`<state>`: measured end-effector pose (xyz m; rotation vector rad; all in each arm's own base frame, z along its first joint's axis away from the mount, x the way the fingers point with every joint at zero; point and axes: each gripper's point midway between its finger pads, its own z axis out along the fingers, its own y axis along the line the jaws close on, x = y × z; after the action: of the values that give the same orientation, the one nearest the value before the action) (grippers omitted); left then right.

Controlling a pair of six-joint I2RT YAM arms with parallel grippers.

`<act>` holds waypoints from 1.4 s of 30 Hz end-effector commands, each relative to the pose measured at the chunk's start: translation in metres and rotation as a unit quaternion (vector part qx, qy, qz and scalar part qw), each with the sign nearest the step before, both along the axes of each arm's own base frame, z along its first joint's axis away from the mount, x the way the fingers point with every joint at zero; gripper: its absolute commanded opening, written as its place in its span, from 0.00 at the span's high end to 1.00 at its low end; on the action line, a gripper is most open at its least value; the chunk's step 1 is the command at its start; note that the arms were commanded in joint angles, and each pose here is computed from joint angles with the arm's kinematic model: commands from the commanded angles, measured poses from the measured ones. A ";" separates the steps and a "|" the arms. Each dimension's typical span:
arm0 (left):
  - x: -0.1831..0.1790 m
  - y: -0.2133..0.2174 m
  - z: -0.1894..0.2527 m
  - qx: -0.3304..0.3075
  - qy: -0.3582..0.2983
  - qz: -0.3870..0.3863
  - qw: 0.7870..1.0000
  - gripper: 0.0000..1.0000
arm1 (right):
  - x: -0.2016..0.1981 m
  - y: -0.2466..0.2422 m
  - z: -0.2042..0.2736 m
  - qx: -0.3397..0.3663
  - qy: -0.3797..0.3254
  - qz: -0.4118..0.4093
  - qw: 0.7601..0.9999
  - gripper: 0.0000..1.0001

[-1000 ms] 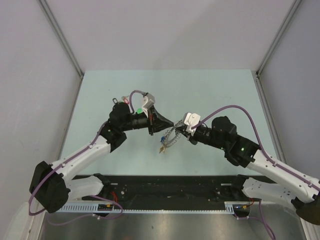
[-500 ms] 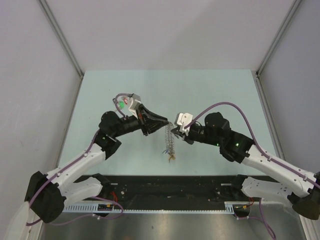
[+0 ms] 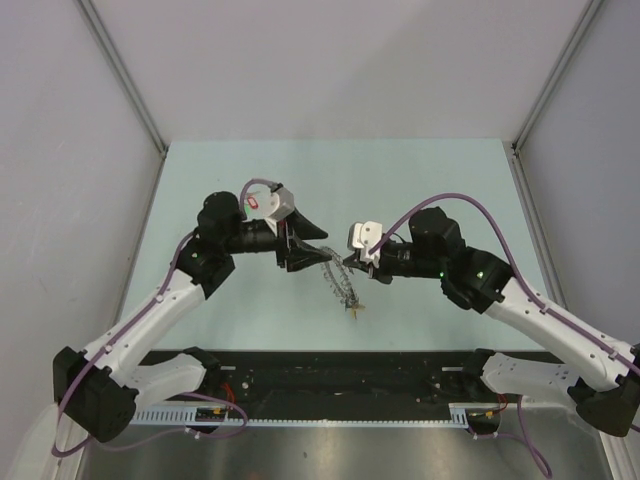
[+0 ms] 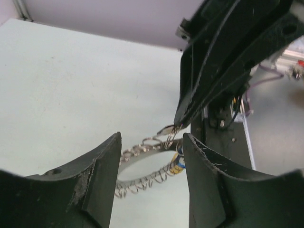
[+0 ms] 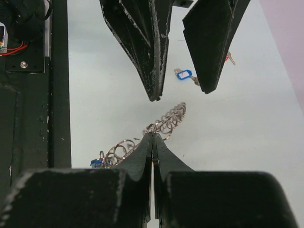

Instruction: Put the keys on the keyring

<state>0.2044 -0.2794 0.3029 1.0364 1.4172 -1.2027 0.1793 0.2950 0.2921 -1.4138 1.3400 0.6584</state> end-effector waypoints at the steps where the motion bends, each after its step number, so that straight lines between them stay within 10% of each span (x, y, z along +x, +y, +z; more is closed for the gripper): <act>1: -0.022 0.003 -0.010 0.046 -0.044 -0.078 0.995 0.40 | -0.004 0.004 0.032 0.029 -0.030 0.024 0.999 1.00; 14: -0.038 -0.020 -0.022 0.083 -0.081 -0.143 0.983 0.40 | -0.016 0.007 0.034 0.027 -0.022 0.054 0.998 1.00; 30: -0.045 -0.025 -0.026 0.083 -0.072 -0.157 0.981 0.98 | -0.018 0.008 0.034 0.027 -0.022 0.051 0.998 1.00; 42: -0.015 -0.025 -0.004 0.053 -0.045 -0.040 0.997 1.00 | -0.016 -0.017 0.030 0.006 -0.015 -0.005 1.000 1.00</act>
<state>0.1741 -0.3042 0.2676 1.3502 1.4400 -1.1954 0.1672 0.2910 0.2947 -1.4597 1.3380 0.6645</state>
